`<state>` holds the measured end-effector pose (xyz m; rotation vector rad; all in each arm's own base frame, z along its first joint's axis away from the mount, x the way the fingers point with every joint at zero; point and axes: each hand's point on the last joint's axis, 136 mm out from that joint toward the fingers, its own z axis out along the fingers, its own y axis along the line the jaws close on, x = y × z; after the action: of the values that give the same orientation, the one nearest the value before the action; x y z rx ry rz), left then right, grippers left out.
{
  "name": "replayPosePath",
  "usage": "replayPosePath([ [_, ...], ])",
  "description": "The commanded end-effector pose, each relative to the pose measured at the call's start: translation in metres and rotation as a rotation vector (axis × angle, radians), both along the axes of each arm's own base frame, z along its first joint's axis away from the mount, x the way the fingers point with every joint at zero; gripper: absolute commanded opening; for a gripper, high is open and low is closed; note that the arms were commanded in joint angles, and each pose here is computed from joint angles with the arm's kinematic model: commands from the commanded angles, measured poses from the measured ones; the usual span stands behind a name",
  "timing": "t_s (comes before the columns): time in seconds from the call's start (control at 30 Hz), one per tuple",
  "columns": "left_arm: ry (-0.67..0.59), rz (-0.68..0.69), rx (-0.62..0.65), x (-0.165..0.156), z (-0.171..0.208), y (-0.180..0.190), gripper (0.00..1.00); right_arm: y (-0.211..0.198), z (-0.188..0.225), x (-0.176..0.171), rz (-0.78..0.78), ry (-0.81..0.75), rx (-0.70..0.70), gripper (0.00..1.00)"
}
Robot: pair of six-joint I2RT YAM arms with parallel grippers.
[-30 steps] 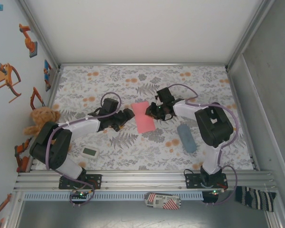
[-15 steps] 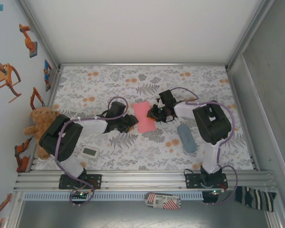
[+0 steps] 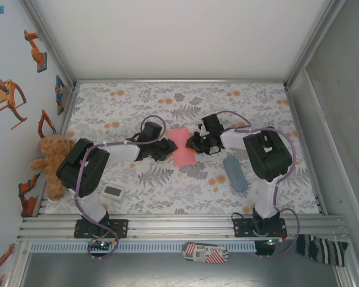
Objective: Fold a paper plane with a square sheet of paper (pick it up from the middle)
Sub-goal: Third fold the triangle at the center of the table.
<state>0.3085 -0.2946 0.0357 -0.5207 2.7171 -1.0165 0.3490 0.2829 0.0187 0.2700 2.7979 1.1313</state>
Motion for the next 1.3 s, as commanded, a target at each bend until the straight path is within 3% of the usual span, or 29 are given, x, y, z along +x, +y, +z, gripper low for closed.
replayPosePath([
  [0.0,-0.005,-0.012,0.082,0.004,-0.010,0.014,0.36,-0.027,-0.038,-0.018,-0.051,0.101,-0.122,0.18],
  [0.4,0.008,-0.085,-0.005,0.007,-0.014,-0.009,0.32,-0.028,-0.037,-0.017,-0.056,0.097,-0.122,0.16],
  [0.87,-0.002,-0.186,-0.082,-0.022,-0.007,-0.009,0.32,-0.028,-0.037,-0.014,-0.060,0.098,-0.116,0.16],
  [1.27,-0.026,-0.175,-0.156,-0.009,-0.001,-0.023,0.30,-0.027,-0.036,-0.014,-0.060,0.097,-0.113,0.16],
])
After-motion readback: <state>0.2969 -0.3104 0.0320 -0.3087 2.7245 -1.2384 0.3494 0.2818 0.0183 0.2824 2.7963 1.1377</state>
